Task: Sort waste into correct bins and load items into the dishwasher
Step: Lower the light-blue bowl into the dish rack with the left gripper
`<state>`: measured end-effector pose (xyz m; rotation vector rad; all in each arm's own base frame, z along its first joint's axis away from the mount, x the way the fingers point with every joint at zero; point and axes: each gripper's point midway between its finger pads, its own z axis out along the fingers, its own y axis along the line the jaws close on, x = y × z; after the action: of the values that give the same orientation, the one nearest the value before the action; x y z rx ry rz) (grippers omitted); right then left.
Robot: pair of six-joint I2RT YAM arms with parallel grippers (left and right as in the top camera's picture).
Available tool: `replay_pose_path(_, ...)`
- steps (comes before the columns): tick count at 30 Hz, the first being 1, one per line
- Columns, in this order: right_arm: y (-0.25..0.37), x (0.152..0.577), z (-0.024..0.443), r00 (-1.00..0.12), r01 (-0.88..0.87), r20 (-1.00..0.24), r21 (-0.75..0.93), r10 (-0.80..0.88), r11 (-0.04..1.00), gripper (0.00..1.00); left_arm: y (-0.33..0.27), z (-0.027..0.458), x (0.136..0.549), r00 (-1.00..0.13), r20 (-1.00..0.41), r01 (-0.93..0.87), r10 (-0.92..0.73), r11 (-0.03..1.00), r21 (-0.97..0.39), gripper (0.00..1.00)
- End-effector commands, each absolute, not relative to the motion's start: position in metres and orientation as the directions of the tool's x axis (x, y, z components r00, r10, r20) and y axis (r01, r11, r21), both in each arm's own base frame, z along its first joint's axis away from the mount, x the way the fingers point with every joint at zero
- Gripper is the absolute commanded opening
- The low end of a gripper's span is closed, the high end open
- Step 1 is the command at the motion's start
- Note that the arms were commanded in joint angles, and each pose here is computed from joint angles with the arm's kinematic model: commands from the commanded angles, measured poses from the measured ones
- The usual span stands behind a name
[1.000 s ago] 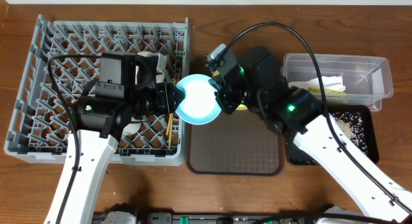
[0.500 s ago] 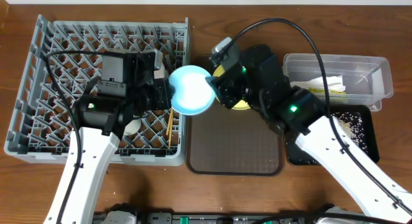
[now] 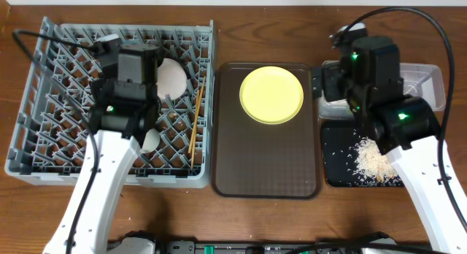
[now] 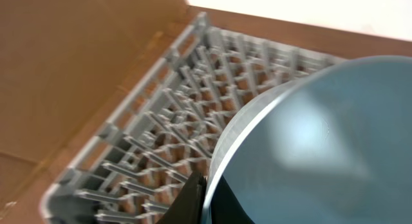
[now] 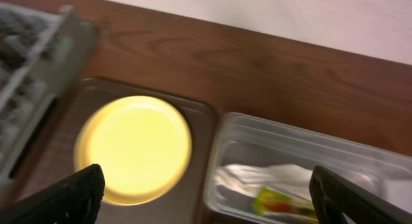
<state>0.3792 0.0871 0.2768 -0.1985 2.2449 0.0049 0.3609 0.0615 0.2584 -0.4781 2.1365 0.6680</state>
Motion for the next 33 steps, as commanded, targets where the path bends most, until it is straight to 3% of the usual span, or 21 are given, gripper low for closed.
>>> replay_pose_path(1,0.056,0.381,0.272,-0.642,-0.039,-0.758,-0.115,-0.113,0.993,0.99,0.06,0.238,0.357,-0.692,-0.722,-0.509,-0.025,0.725,0.463,0.07)
replay_pose_path(7,0.045,0.38,0.269,-0.654,-0.011,-0.75,-0.117,-0.096,0.993,0.99,0.046,0.199,0.361,-0.787,-0.607,-0.443,0.108,0.585,0.679,0.07)
replay_pose_path(12,0.044,0.379,0.267,-0.663,-0.013,-0.742,-0.12,-0.098,0.993,0.99,0.048,0.202,0.363,-0.809,-0.547,-0.447,0.215,0.381,0.81,0.07)
replay_pose_path(18,0.044,0.378,0.266,-0.666,-0.013,-0.74,-0.121,-0.099,0.993,0.99,0.05,0.186,0.344,-0.826,-0.539,-0.447,0.165,0.39,0.805,0.07)
replay_pose_path(24,0.044,0.378,0.266,-0.667,-0.013,-0.738,-0.121,-0.099,0.993,0.99,0.024,0.164,0.34,-0.853,-0.5,-0.367,0.151,0.507,0.78,0.07)
replay_pose_path(33,0.044,0.377,0.266,-0.669,-0.014,-0.737,-0.121,-0.099,0.993,0.99,0.013,0.165,0.338,-0.854,-0.484,-0.335,0.192,0.508,0.793,0.08)
